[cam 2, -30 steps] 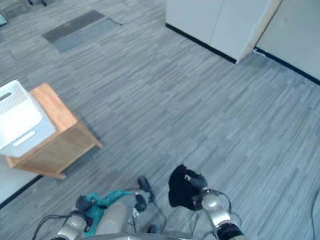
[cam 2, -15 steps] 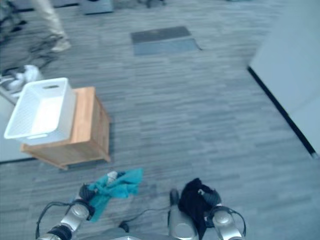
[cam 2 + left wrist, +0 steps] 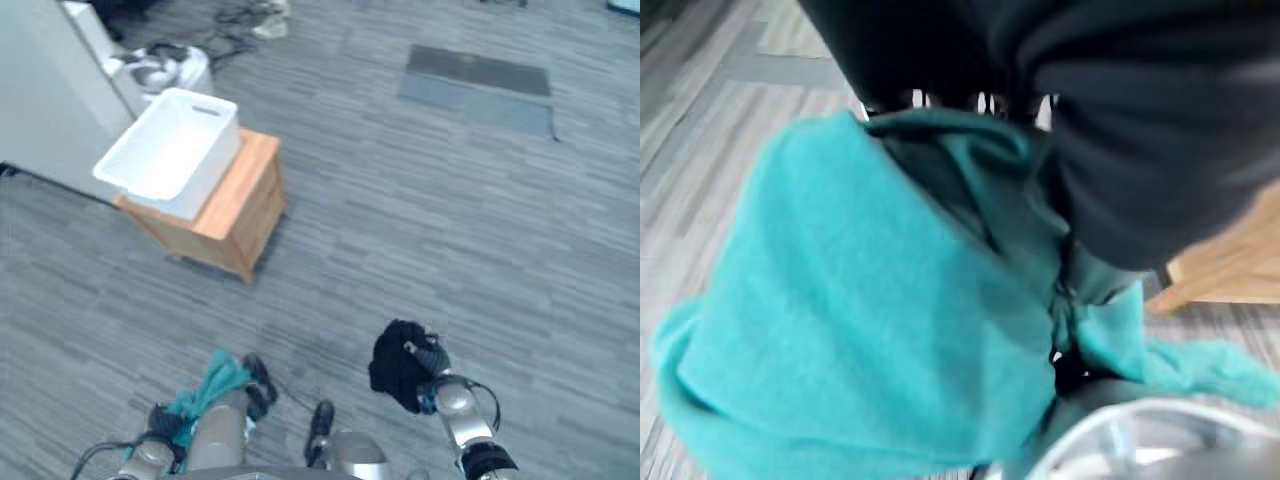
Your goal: Tidy up the quilt and then pick up the clothes from the bed and put them into the laundry hamper.
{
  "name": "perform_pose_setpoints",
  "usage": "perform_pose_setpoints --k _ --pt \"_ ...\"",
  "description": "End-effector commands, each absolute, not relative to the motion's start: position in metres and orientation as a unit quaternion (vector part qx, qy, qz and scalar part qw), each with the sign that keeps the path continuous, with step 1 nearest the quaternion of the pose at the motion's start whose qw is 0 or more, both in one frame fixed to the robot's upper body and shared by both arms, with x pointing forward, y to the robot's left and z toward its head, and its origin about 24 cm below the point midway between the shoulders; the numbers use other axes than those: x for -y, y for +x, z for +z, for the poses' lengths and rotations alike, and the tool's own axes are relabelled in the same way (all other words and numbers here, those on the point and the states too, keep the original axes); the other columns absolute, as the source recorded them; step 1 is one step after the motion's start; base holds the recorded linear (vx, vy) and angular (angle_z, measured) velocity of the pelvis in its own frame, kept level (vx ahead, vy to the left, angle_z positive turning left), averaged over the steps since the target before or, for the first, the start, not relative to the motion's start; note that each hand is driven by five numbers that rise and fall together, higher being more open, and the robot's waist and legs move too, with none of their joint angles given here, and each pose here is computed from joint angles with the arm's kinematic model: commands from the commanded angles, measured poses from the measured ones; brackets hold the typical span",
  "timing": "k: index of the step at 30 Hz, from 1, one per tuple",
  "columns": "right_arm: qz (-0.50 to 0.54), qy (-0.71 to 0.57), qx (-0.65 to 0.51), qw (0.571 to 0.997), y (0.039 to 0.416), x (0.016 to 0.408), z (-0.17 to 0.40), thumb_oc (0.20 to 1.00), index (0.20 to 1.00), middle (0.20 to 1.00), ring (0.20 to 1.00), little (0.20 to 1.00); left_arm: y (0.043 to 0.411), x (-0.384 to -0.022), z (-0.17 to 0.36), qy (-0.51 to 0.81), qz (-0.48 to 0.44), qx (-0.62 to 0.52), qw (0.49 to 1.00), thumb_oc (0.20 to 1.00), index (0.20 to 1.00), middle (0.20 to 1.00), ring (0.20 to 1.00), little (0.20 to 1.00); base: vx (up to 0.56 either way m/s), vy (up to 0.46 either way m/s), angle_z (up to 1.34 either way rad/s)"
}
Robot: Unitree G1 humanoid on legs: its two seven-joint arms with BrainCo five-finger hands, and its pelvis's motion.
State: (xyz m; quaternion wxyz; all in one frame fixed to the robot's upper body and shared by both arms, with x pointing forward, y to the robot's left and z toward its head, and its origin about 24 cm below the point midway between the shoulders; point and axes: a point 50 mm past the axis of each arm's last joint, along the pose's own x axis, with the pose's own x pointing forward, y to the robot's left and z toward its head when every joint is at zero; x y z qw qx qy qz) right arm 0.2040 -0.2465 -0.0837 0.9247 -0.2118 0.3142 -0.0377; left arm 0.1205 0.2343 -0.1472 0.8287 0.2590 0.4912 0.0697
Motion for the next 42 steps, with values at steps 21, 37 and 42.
perform_pose_setpoints --k 21,37,42 --pt "-0.118 -0.138 -0.308 0.934 0.185 0.259 -0.086 0.200 0.200 0.200 0.200 0.200 0.122 -0.283 -0.133 0.337 0.096 -0.484 0.802 0.200 0.200 0.200 0.200 0.200 0.33 -0.231 0.77" --pt "-0.119 -0.290 -0.087 0.946 0.249 0.291 0.021 0.200 0.200 0.200 0.200 0.200 0.137 -0.268 -0.125 0.302 0.101 -0.428 0.846 0.200 0.200 0.200 0.200 0.200 0.09 -0.111 0.65" --pt "-0.151 -0.325 -0.007 0.934 0.279 0.306 0.074 0.200 0.200 0.200 0.200 0.200 0.145 -0.285 -0.113 0.319 0.115 -0.408 0.848 0.200 0.200 0.200 0.200 0.200 0.08 0.054 0.34"
